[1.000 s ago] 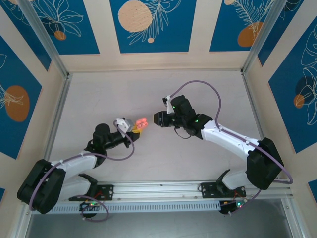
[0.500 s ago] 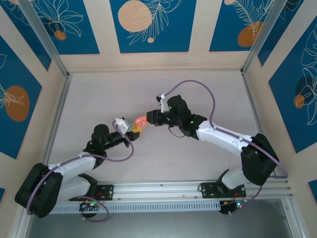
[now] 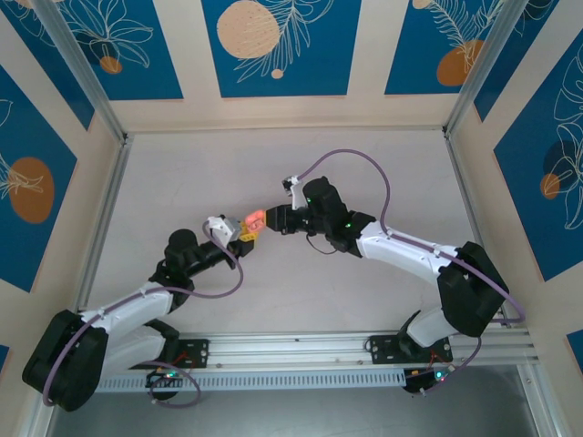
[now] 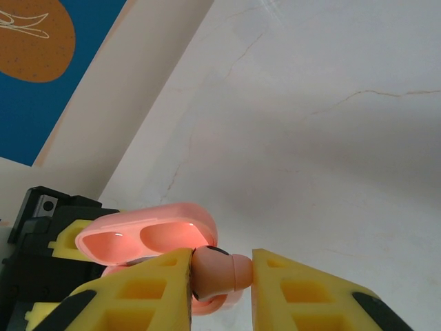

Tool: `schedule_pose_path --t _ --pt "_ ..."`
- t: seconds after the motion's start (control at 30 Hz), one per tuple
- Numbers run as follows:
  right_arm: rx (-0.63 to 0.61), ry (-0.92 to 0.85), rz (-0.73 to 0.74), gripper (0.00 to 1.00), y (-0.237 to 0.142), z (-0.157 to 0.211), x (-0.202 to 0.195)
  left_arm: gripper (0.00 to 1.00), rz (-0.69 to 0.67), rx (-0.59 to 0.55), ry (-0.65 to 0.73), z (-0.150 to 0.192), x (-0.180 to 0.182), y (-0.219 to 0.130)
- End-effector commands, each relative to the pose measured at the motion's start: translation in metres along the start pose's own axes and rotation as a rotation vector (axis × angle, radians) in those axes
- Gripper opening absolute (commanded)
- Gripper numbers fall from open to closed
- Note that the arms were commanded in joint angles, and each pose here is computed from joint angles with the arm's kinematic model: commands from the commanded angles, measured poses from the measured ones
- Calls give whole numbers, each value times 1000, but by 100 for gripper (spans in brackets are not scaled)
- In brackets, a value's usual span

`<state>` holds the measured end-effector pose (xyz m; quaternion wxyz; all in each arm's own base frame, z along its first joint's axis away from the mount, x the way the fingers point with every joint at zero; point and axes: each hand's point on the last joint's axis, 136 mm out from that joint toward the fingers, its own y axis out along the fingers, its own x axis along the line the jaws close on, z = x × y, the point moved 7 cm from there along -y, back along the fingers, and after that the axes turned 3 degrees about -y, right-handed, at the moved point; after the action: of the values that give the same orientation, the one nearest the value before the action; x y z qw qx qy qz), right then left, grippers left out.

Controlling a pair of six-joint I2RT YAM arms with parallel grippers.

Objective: Insert the wireless bluetooth earbuds into the charging case

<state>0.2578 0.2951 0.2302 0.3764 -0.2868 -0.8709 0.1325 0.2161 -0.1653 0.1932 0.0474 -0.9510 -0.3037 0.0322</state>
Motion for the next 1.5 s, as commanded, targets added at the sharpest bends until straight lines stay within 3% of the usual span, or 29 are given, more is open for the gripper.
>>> schedule_pose_path --t 0.0,0.1,0.37,0.57,0.83,1.47 --pt "36 -12 -19 26 7 5 4 24 25 -66 23 -18 -5 0" --pt "44 -16 -37 30 7 5 7 24 26 -71 24 -19 -5 0" --pt "-28 -67 -42 57 -17 -10 14 24 26 -60 23 -18 -5 0" --pt "-72 -116 -84 62 -43 -23 19 24 35 -56 24 -17 -6 0" --pt "-17 -68 -198 60 -58 -33 11 24 51 -63 25 -19 -7 1" --pt "133 109 -297 38 -24 -7 -18 24 59 -80 35 -25 -9 -2"
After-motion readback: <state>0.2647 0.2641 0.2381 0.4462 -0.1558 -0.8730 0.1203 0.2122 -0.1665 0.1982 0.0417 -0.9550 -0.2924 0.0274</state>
